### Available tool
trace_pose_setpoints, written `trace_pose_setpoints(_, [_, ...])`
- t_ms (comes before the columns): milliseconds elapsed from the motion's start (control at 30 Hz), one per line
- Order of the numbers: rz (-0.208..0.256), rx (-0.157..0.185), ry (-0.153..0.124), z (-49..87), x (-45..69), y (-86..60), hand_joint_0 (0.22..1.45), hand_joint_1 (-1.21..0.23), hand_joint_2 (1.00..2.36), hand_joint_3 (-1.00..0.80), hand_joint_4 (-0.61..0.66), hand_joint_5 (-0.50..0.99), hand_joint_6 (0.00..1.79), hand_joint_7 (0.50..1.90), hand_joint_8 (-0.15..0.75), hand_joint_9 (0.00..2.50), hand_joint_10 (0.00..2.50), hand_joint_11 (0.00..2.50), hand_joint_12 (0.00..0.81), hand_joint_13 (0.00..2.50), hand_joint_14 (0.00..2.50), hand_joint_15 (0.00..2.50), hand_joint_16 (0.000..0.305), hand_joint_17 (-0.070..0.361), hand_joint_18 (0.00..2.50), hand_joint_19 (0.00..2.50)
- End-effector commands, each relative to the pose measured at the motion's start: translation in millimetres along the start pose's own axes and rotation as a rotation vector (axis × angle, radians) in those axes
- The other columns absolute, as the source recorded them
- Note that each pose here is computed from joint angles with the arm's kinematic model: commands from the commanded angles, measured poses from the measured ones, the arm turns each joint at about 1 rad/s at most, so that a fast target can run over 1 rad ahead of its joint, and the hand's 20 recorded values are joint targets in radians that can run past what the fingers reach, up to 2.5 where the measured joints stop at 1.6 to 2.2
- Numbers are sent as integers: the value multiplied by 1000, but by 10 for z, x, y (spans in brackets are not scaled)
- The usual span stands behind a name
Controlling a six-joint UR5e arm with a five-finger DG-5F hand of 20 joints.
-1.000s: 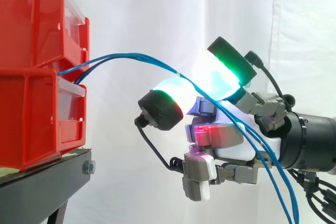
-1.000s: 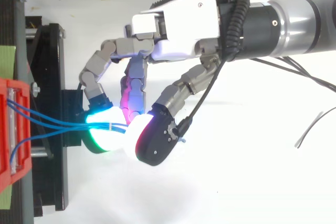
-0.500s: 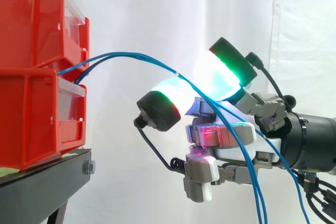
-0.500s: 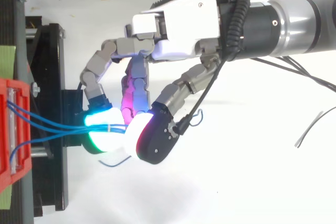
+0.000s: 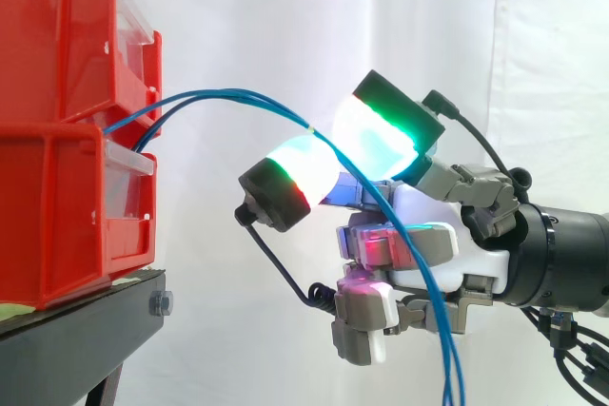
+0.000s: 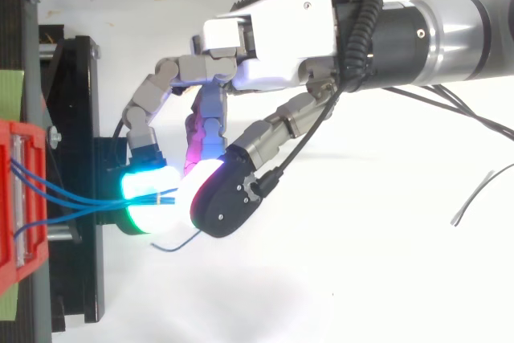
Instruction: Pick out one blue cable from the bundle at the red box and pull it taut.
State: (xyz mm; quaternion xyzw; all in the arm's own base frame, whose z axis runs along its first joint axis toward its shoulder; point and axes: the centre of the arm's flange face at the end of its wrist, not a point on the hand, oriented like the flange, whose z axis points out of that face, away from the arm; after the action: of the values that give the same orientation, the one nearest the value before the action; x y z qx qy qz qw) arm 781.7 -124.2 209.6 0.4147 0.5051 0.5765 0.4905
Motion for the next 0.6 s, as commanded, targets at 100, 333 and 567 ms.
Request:
trace_pose_setpoints(100, [0, 2, 1, -3, 2, -4, 592, -724, 1017, -246, -35, -69, 891, 861, 312, 1372, 34, 905, 348, 1145, 23, 585, 45, 102, 978, 655])
trace_pose_setpoints(333, [0, 0, 5, -5, -5, -2, 693, -900, 1019, -254, -74, -85, 918, 994, 305, 1351, 33, 931, 340, 1132, 24, 585, 43, 98, 974, 633])
trace_pose_setpoints(567, [-6, -1, 14, -20, -36, 1, 773, -938, 1000, -500, -180, -78, 947, 1040, 304, 1426, 35, 942, 326, 1170, 26, 589, 41, 91, 1001, 608])
